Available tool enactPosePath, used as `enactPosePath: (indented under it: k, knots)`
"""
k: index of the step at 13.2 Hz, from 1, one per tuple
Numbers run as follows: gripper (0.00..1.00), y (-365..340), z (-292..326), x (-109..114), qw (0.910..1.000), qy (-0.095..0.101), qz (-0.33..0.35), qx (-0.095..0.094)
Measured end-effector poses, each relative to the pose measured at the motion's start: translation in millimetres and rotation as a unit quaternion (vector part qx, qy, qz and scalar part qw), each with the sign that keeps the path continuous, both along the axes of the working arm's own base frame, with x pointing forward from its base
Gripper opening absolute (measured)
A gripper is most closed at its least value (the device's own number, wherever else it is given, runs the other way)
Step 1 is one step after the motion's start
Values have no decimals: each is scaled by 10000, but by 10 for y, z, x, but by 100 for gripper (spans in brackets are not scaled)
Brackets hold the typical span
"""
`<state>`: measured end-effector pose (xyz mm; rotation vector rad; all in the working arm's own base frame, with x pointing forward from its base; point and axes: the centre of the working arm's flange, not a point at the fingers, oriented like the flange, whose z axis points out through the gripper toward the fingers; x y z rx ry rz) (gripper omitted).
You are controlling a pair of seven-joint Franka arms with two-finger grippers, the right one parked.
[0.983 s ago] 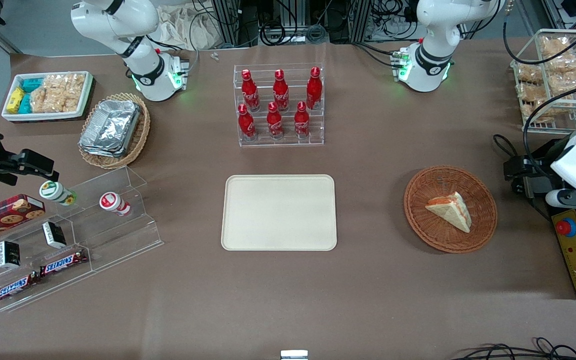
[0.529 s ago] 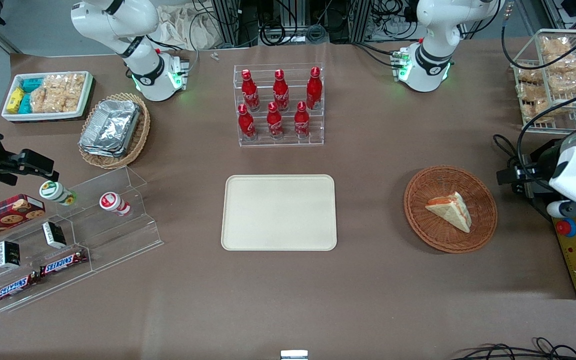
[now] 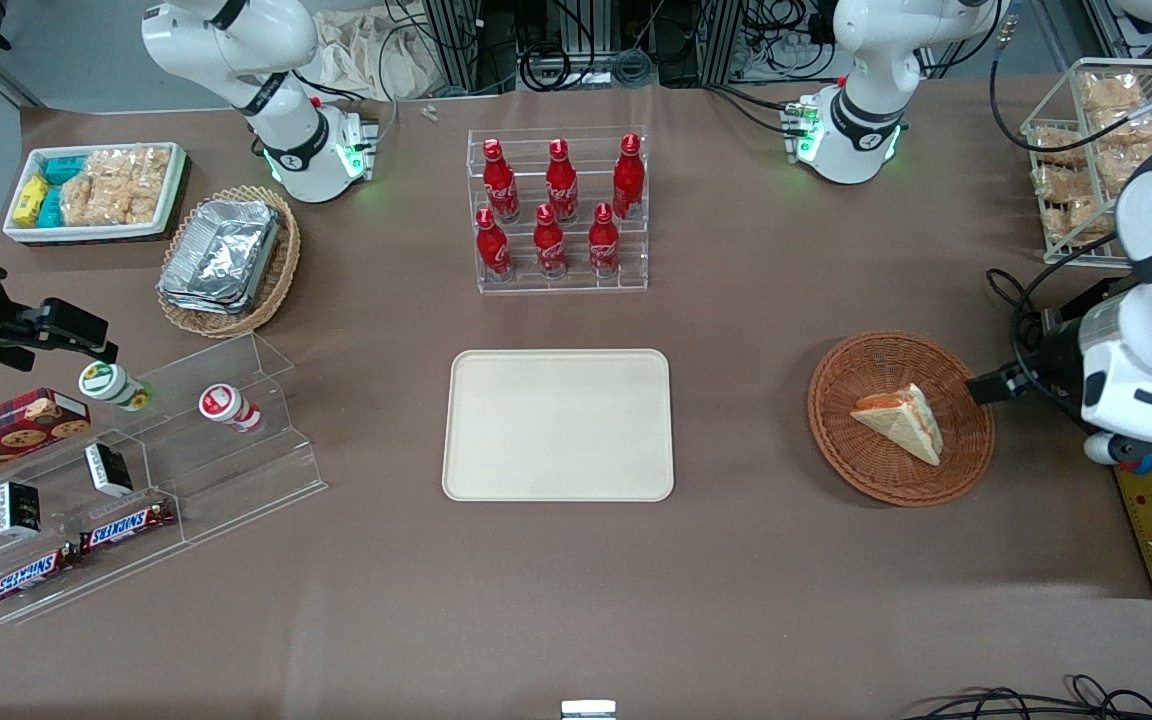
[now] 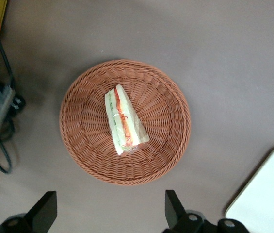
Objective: Place sandwich from basket to tray
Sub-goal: 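Lower the open left gripper over the wrapped sandwich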
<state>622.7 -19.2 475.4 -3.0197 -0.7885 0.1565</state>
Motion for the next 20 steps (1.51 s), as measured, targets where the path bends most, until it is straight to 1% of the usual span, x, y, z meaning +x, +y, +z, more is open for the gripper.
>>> enactPosePath:
  k: [3, 4, 6, 7, 8, 11, 15, 17, 20]
  knots:
    - [100, -16, -485, -33, 9969, -77, 780, 56]
    - [100, -16, -619, -39, 9944, -170, 1045, 62]
    - [100, -16, -882, -72, 9905, -350, 1328, 44]
    - [100, 1, -1024, -101, 9893, -398, 1400, 35]
    - [100, 32, -1160, -130, 9885, -400, 1460, 33]
    - [100, 164, -1516, -190, 9874, -287, 1553, 85]
    - [100, 205, -1827, -263, 9872, -266, 1569, 83]
    - [100, 207, -1891, -291, 9873, -201, 1574, 90]
    - [100, 205, -2043, -346, 9870, -49, 1605, 102]
